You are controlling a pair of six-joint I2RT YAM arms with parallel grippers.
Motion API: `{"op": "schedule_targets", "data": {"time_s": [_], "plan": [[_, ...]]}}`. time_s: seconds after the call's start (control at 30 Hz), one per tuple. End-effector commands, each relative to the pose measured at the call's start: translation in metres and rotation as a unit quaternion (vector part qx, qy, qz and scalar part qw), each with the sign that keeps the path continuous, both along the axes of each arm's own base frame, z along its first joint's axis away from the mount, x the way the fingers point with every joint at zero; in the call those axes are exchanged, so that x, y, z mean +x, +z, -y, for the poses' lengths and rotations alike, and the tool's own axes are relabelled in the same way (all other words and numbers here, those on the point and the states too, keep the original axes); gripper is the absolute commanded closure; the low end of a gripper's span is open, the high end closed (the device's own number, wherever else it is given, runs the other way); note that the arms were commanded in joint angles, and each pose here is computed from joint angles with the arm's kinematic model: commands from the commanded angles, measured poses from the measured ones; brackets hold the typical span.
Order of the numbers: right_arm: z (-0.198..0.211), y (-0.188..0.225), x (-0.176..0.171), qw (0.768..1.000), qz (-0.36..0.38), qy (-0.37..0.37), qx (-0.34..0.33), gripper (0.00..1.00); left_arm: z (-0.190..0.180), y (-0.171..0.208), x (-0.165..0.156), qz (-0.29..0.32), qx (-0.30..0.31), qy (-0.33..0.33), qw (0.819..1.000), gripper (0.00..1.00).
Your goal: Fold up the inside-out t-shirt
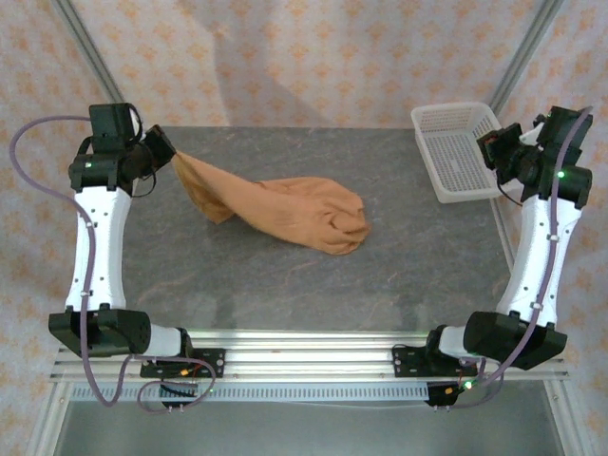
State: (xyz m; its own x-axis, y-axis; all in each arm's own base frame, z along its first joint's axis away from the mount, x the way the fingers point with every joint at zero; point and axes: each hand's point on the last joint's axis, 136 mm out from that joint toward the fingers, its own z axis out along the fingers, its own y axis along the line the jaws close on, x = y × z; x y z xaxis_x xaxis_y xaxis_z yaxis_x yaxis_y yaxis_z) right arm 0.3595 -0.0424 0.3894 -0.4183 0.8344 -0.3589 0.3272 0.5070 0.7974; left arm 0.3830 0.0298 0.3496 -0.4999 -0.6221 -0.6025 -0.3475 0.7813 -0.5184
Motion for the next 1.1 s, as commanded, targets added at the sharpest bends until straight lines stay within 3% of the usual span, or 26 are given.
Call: {"op": "schedule_targets", "data": {"time_s": [0.0,0.13,0.33,0.5,0.6,0.8,0.9,1.07], "plan": [[-0.027,0.023,0.014,0.998,0.034,0.041,0.028,1.00,0.032,0.028,0.017,0.040,-0.024,-0.050,0.998,1.00],[-0.062,-0.010,0.021,0.997,0.003,0.076,0.010,1.00,0.062,-0.004,0.022,0.011,-0.032,-0.089,0.995,1.00],[-0.137,-0.122,0.017,0.983,-0.089,0.152,-0.055,1.00,0.070,-0.072,0.007,-0.040,-0.051,-0.085,0.994,1.00],[-0.212,-0.216,0.005,0.948,-0.155,0.230,-0.155,1.00,0.076,-0.124,-0.007,-0.085,-0.058,-0.091,0.991,1.00],[-0.244,-0.253,0.001,0.925,-0.182,0.268,-0.200,0.95,0.081,-0.143,-0.012,-0.103,-0.058,-0.097,0.988,1.00],[-0.278,-0.297,-0.007,0.886,-0.216,0.312,-0.269,0.79,0.081,-0.165,-0.020,-0.126,-0.054,-0.101,0.985,1.00],[-0.286,-0.309,-0.009,0.879,-0.225,0.320,-0.272,0.68,0.081,-0.170,-0.021,-0.130,-0.052,-0.102,0.985,1.00],[-0.294,-0.316,-0.003,0.880,-0.226,0.321,-0.266,0.64,0.082,-0.175,-0.022,-0.133,-0.056,-0.103,0.984,1.00]]}}
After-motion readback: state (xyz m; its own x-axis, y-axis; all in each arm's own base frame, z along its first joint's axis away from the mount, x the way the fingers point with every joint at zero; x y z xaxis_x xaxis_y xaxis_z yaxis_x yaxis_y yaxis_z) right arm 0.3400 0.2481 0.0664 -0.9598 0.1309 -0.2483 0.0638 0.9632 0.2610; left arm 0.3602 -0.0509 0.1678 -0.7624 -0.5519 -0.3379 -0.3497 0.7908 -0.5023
